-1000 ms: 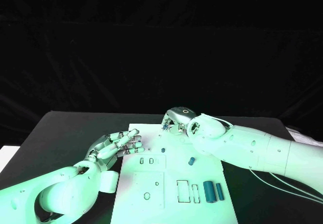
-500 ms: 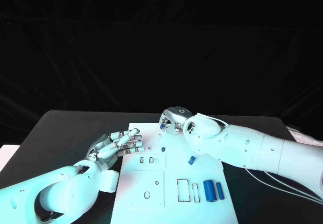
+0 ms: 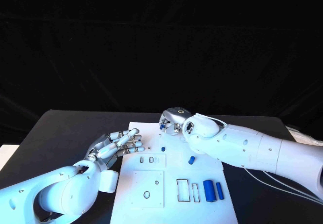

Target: Assemble the parts on the task board

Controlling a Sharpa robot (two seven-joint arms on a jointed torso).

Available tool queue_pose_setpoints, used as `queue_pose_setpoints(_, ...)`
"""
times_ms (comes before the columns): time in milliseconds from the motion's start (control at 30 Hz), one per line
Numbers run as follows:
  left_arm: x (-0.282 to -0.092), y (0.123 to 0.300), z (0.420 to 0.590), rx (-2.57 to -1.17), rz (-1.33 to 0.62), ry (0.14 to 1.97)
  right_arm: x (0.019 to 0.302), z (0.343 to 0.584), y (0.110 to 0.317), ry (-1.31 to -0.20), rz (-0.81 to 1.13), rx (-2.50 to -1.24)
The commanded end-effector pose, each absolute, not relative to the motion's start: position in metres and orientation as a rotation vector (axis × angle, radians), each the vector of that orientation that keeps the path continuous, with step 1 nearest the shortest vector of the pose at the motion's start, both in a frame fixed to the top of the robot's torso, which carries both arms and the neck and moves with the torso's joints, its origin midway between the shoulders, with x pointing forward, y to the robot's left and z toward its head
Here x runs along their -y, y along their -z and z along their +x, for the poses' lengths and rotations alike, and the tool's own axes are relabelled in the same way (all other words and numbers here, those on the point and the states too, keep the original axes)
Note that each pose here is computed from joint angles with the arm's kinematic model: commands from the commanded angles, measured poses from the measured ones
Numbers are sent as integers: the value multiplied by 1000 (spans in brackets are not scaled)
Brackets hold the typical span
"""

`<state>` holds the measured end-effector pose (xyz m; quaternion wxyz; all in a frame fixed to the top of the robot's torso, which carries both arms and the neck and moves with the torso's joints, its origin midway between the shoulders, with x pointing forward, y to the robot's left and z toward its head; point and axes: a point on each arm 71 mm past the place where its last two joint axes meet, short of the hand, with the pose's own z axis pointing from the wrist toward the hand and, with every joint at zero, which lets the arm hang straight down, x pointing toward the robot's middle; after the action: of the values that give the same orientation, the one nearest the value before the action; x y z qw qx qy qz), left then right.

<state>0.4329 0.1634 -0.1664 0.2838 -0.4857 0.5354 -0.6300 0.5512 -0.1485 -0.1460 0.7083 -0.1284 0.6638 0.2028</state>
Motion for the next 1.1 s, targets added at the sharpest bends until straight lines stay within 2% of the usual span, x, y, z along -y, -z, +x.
queue_pose_setpoints(33,-161,164,432,-1437,-1291,1715,152,553,146,-412,-281,-1464)
queue_pose_setpoints(267,-162,164,432,-1437,-1292,1712,154,548,141,-444,-273,-1424)
queue_pose_setpoints(467,-164,165,433,-1435,-1294,1708,169,536,136,-477,-247,-1411)
queue_pose_setpoints(633,-166,165,433,-1433,-1295,1703,197,522,127,-499,-170,-1433)
queue_pose_setpoints(800,-166,165,433,-1434,-1295,1703,230,515,121,-500,-38,-1506)
queue_pose_setpoints(1100,-164,165,433,-1441,-1294,1711,272,516,126,-417,75,-1614)
